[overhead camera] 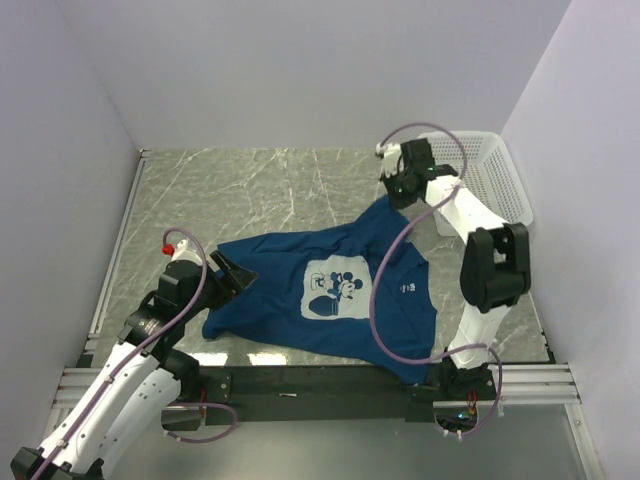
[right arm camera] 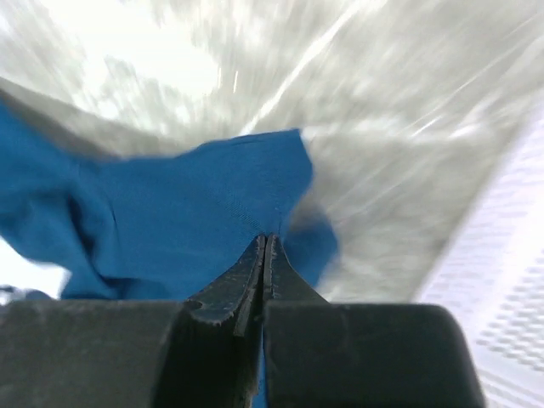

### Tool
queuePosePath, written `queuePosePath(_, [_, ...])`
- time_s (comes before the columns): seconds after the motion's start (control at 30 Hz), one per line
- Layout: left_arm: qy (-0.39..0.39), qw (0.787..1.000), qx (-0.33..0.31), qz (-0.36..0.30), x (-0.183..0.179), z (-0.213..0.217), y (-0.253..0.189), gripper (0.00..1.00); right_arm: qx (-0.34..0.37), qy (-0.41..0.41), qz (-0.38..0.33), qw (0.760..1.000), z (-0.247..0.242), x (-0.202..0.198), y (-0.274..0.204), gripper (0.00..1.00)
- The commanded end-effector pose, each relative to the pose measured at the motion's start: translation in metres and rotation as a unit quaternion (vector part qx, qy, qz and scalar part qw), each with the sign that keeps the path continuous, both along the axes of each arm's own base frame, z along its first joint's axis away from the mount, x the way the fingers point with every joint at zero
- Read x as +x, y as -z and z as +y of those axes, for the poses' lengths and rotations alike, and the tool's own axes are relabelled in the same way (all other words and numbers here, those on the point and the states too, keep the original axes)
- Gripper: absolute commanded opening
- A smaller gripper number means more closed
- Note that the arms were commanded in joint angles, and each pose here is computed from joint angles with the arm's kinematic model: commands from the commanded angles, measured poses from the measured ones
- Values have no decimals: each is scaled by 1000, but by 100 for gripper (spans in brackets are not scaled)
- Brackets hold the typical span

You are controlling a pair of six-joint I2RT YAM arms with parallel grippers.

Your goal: Fold and stack the t-shirts

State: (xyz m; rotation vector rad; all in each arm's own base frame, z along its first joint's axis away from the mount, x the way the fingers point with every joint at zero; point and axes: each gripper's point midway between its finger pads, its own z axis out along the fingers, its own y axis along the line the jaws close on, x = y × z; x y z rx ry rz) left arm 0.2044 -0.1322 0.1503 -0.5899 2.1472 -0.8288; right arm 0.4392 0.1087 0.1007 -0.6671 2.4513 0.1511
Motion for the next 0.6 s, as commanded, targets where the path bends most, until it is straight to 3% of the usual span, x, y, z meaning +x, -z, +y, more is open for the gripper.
queuePosePath(0.0, [-2,1000,-2,-19,5,0,-11,80,19,17,-130,991,3,28,-88,0])
queuePosePath(0.23, [-3,1000,9,-20,10,1,-13,80,8,46,-137,989,-3,41,-87,0])
queuePosePath(0.57, [-7,1000,20,-15,19,1,-7,80,-26,-48,-159,986,44,59,-92,0])
